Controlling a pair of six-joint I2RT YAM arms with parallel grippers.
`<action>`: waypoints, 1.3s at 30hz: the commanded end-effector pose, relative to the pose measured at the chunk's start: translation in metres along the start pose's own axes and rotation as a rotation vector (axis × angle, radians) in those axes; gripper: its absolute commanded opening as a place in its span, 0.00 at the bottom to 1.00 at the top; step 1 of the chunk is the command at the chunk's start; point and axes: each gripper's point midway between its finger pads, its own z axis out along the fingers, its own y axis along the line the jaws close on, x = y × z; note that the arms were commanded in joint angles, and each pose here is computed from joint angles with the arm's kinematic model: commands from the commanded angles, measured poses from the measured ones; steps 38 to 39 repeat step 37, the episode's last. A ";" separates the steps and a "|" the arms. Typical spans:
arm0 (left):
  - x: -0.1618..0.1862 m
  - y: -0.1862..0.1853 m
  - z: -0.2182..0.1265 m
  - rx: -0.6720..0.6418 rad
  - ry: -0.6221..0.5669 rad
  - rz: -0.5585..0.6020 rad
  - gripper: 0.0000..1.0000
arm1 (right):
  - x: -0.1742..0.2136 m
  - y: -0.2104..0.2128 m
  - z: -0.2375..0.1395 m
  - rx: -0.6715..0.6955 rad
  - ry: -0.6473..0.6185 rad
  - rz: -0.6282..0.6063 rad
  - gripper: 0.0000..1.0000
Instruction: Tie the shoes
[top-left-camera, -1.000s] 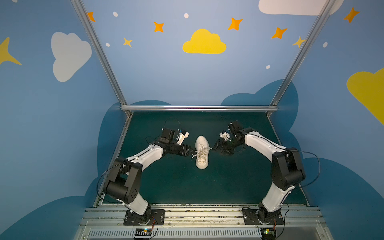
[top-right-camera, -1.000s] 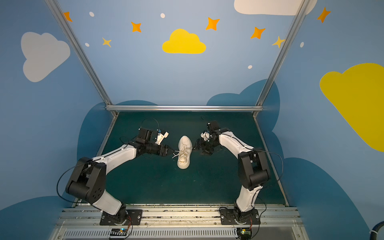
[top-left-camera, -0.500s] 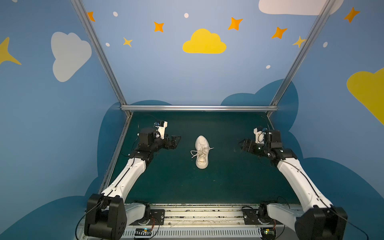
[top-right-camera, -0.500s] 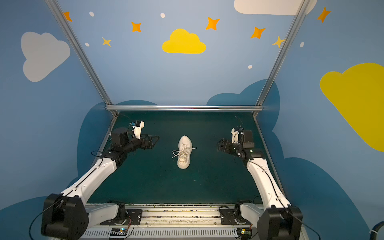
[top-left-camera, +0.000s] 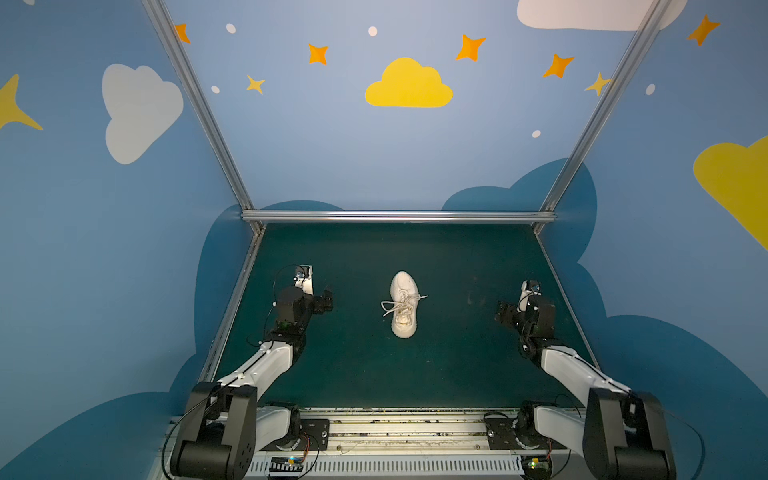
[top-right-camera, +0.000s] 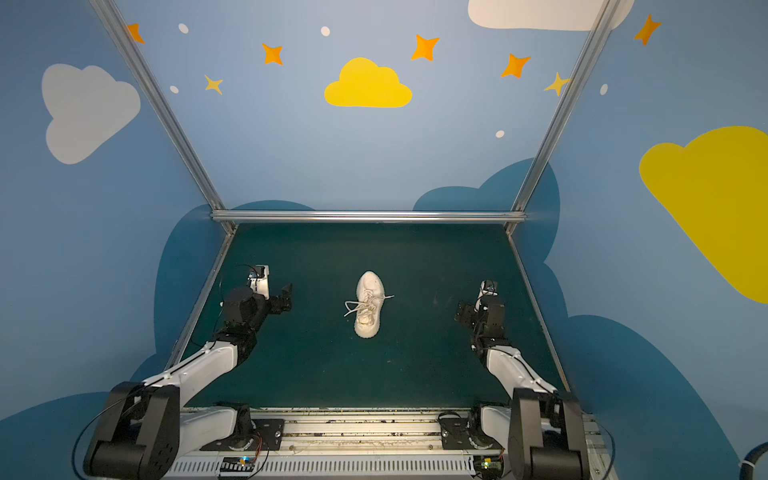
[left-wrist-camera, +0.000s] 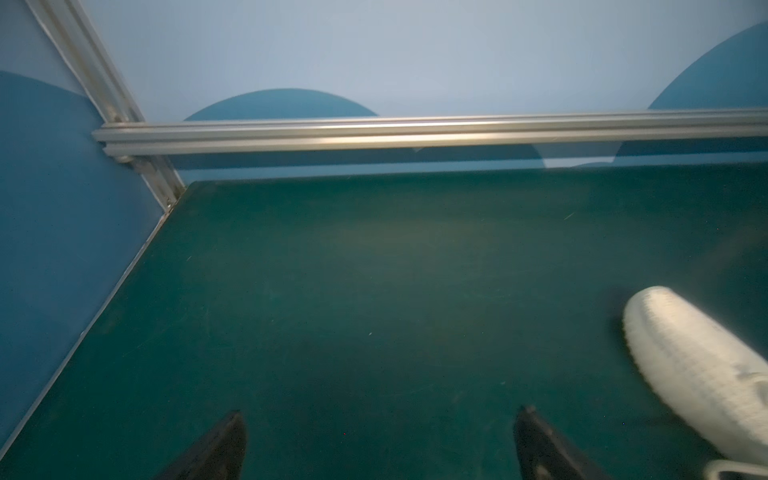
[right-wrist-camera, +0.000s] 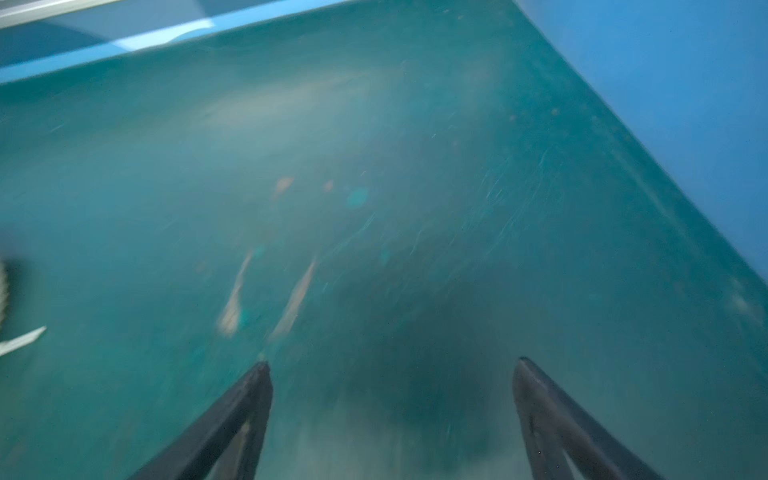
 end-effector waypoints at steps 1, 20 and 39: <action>-0.017 0.008 0.003 -0.038 -0.073 0.033 0.99 | -0.035 0.008 0.011 -0.037 -0.098 -0.010 0.90; 0.041 0.011 0.039 0.029 0.058 0.005 0.99 | -0.017 0.030 0.035 -0.117 -0.021 -0.080 0.90; 0.040 0.017 0.041 0.006 0.063 -0.014 0.99 | -0.017 0.031 0.036 -0.112 -0.018 -0.086 0.90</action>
